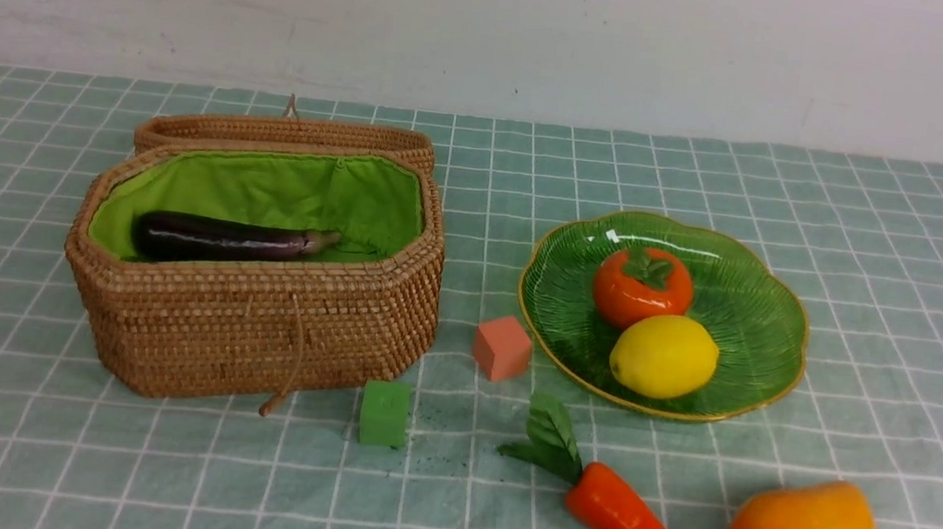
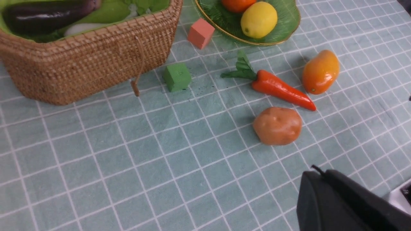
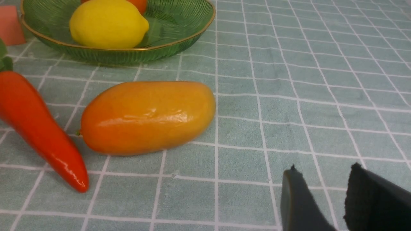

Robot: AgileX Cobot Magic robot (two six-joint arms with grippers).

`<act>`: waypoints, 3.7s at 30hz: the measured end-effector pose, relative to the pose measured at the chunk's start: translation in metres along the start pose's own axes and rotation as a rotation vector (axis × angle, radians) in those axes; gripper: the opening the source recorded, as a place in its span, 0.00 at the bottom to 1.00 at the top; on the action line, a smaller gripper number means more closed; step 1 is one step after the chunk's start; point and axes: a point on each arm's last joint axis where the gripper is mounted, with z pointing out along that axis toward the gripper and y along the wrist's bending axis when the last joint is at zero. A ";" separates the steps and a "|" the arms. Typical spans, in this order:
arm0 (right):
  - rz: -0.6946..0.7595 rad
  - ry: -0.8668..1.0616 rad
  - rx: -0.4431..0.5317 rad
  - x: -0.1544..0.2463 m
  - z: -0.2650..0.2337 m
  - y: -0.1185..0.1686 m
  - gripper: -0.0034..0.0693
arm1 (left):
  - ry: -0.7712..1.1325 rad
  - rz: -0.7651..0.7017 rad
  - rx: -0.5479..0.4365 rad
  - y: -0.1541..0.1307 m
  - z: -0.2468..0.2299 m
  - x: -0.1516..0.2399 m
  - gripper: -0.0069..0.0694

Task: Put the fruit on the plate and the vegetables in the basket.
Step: Use the right arm to grab a mango and put it into the right plate

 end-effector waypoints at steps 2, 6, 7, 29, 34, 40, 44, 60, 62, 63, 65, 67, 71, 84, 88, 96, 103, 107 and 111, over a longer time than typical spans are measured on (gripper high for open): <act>0.000 0.000 0.000 0.000 0.000 0.000 0.38 | -0.007 0.034 -0.027 0.004 0.002 0.004 0.07; 0.000 0.000 0.000 0.000 0.000 0.000 0.38 | -0.097 0.120 -0.056 0.017 0.003 0.020 0.07; 0.000 0.000 0.000 0.000 0.000 0.000 0.38 | -0.150 0.124 -0.061 0.022 0.003 0.027 0.07; 0.000 0.000 0.000 0.000 0.000 0.000 0.38 | -0.429 -0.167 -0.440 0.103 0.118 0.199 0.09; 0.000 0.000 0.000 0.000 0.000 0.000 0.38 | -0.433 -0.192 -0.494 0.113 0.131 0.212 0.10; 0.000 0.000 -0.001 0.000 0.000 0.000 0.38 | -0.453 -0.191 -0.501 0.114 0.131 0.212 0.10; 0.000 0.000 -0.001 0.000 0.000 0.000 0.38 | -0.453 -0.191 -0.501 0.114 0.131 0.212 0.11; 0.000 0.000 -0.001 0.000 0.000 0.000 0.38 | -0.456 -0.190 -0.501 0.113 0.131 0.211 0.13; -0.001 -0.001 0.000 0.000 0.000 0.000 0.38 | -0.456 -0.190 -0.501 0.113 0.131 0.211 0.13; -0.003 -0.001 0.000 0.000 0.000 0.000 0.38 | -0.456 -0.190 -0.501 0.113 0.131 0.211 0.13; -0.011 -0.013 0.002 -0.001 0.000 0.000 0.38 | -0.456 -0.190 -0.501 0.113 0.131 0.211 0.13; -0.026 -0.035 0.003 -0.002 0.001 0.000 0.38 | -0.456 -0.190 -0.501 0.113 0.131 0.211 0.13; -0.061 -0.101 0.005 -0.007 0.001 0.000 0.38 | -0.456 -0.190 -0.501 0.113 0.131 0.211 0.14; 0.204 -0.681 -0.166 -0.056 -0.020 0.008 0.38 | -0.456 -0.190 -0.501 0.113 0.131 0.211 0.15; 0.483 -0.774 -0.253 -0.073 -0.032 0.003 0.38 | -0.456 -0.190 -0.501 0.113 0.131 0.211 0.16; 0.584 -0.604 -0.220 -0.148 -0.058 -0.008 0.38 | -0.456 -0.190 -0.501 0.113 0.131 0.211 0.17; 0.522 0.128 0.007 -0.166 -0.009 -0.011 0.38 | -0.456 -0.191 -0.500 0.113 0.131 0.211 0.18; 0.473 0.406 0.099 -0.145 0.019 -0.010 0.38 | -0.456 -0.191 -0.500 0.113 0.131 0.211 0.18; 0.556 0.541 0.076 -0.137 0.043 -0.001 0.38 | -0.456 -0.191 -0.500 0.113 0.131 0.211 0.19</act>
